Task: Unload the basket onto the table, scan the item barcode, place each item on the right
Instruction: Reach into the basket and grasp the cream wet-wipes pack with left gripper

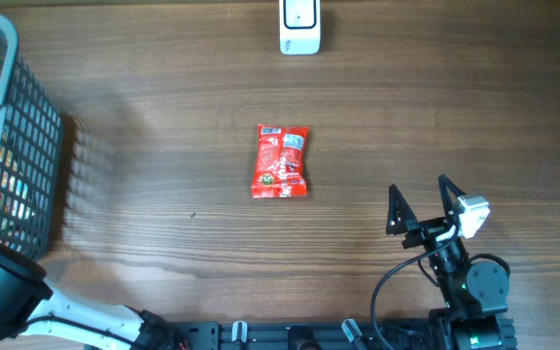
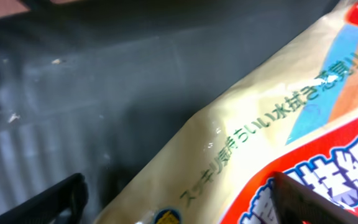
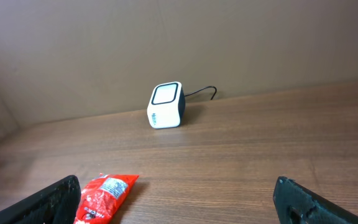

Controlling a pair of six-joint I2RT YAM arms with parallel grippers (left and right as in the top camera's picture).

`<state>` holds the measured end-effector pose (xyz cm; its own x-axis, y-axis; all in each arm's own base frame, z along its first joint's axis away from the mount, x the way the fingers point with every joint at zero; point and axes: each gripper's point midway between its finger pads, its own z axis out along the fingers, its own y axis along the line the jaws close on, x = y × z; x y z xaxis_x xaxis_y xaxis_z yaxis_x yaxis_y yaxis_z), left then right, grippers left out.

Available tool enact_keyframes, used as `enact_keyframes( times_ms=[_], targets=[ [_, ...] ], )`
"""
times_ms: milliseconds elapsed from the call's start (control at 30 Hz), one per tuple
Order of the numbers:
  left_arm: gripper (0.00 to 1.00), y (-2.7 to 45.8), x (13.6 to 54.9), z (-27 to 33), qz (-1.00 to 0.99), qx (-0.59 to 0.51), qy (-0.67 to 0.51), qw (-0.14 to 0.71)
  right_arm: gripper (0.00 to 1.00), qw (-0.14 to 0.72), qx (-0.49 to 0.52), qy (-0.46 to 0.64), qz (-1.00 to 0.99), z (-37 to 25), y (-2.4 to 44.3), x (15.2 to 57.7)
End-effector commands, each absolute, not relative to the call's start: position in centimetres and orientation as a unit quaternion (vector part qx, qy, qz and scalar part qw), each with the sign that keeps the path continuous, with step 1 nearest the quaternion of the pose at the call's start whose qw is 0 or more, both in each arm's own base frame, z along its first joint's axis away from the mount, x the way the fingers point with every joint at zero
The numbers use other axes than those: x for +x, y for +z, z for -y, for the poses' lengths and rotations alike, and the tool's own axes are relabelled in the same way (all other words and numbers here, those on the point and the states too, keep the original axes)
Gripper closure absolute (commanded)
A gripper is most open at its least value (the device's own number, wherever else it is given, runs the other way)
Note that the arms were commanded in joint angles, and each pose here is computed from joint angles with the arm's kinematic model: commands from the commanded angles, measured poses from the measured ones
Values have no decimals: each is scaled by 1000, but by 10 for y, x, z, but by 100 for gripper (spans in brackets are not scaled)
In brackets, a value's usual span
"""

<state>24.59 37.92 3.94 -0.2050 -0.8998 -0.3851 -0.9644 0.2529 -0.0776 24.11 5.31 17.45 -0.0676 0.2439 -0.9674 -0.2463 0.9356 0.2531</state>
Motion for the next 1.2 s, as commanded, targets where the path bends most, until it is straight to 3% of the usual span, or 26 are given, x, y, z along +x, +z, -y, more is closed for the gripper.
enact_keyframes(
  times_ms=[0,67,300,567,733,767,833,900,967,1033,1167],
  targets=[
    [69,24,245,-372,-781,-599,77,161,0,689,-2,169,-705,-50,176,241],
    [95,25,245,-372,-780,-600,76,160,0,689,-2,169,-705,-50,176,241],
    [96,56,246,-370,-777,-597,79,186,0,688,-2,169,-705,-50,176,241],
    [96,219,248,-364,-731,-559,124,371,0,689,-2,169,-705,-50,176,241],
    [96,271,250,-344,-710,-542,104,437,0,688,-2,169,-705,-50,176,241],
    [89,268,248,-342,-713,-544,102,430,0,689,-2,169,-705,-50,176,241],
    [49,249,246,-339,-725,-553,94,400,0,689,-2,169,-705,-50,176,241],
    [24,232,247,-340,-733,-560,86,377,0,689,-2,169,-705,-50,176,241],
    [9,211,249,-344,-740,-567,78,352,0,689,-2,169,-705,-50,176,241],
    [0,191,253,-349,-747,-571,72,333,0,689,-2,169,-705,-50,176,241],
    [0,154,265,-367,-752,-575,66,316,0,689,-2,169,-705,-50,176,241]
  ],
)
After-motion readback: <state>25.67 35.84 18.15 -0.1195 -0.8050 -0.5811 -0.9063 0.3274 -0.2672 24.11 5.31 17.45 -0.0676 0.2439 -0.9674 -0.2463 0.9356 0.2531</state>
